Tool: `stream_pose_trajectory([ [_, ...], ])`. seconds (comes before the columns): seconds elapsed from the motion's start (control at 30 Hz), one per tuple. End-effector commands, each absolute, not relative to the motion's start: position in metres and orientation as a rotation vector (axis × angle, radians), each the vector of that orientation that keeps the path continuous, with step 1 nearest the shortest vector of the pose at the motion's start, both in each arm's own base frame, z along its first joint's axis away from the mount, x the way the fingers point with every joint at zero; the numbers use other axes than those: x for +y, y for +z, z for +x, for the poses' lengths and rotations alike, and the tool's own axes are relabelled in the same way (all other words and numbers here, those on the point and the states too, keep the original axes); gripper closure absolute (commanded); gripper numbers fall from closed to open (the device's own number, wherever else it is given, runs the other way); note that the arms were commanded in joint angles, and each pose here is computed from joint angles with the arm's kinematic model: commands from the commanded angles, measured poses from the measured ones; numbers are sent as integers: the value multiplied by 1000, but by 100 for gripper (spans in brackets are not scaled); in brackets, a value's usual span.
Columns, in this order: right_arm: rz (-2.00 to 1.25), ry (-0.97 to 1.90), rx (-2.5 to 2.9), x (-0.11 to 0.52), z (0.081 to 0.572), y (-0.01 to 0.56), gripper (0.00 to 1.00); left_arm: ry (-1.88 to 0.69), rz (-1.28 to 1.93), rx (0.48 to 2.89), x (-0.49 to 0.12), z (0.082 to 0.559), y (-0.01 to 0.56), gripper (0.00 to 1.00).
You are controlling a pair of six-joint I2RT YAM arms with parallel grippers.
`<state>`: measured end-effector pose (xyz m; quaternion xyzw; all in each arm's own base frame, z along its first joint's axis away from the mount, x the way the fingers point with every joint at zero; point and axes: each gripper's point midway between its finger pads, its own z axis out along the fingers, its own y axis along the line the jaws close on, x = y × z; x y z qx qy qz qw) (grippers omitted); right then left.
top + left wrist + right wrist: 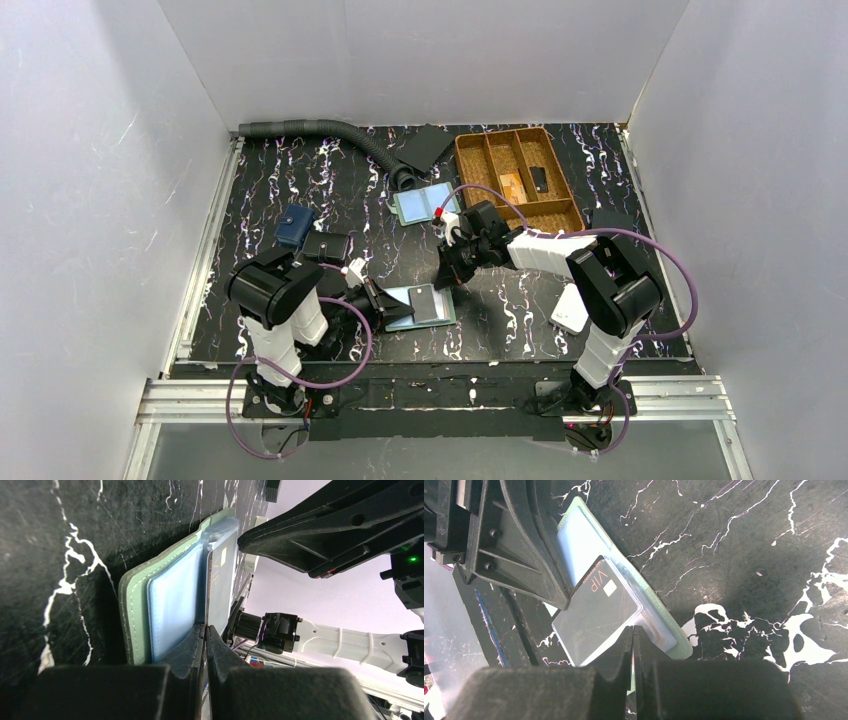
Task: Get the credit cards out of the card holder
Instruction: Remove the credit card from the card holder.
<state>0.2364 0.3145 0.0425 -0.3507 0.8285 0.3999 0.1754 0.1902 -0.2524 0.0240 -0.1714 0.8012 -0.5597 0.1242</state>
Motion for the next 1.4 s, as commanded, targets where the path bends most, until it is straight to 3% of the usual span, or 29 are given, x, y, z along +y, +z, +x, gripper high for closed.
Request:
stream_pose_trajectory([
  [0.0, -1002, 987, 2448, 297, 238, 15, 91, -1637, -473, 2304, -249, 191, 31, 100],
  [1.37, -1064, 1104, 2353, 307, 230, 35, 89, -1700, -443, 2289, -241, 187, 42, 100],
])
